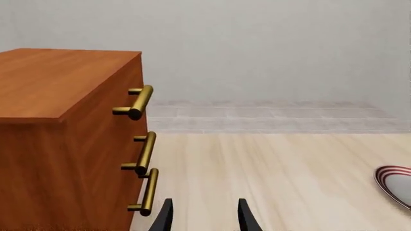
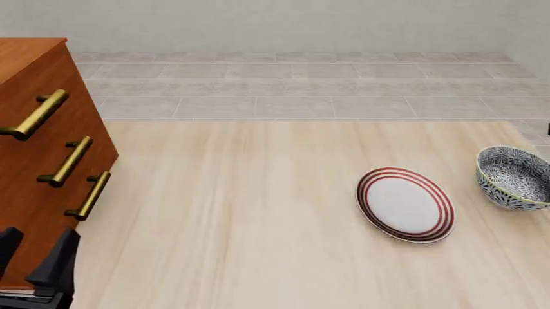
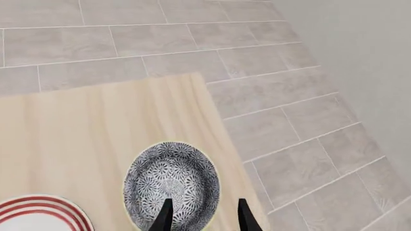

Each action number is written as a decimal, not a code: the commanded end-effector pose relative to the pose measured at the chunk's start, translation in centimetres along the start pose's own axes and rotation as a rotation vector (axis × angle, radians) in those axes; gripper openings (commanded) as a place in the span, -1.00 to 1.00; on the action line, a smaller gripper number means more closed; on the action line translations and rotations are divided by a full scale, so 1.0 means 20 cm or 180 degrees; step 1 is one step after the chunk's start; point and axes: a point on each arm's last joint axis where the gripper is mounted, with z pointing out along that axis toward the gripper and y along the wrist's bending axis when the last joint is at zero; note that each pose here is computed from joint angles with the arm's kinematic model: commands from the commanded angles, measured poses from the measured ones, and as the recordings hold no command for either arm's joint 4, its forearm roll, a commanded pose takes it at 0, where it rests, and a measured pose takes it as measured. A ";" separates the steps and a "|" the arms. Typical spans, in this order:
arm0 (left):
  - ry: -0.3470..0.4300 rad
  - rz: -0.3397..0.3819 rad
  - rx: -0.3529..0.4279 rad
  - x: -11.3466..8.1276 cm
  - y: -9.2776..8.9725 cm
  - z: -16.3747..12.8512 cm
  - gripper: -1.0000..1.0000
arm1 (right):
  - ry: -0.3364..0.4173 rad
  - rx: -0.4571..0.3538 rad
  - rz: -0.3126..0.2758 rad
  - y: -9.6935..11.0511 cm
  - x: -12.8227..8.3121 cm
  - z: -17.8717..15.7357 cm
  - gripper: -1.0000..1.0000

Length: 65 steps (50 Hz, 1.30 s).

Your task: Put the bowl on top of the cabinet.

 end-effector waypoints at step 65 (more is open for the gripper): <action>0.0049 0.0024 0.0010 0.01 0.00 0.00 1.00 | 0.1066 -0.0119 0.0109 -0.07 0.45 0.79 1.00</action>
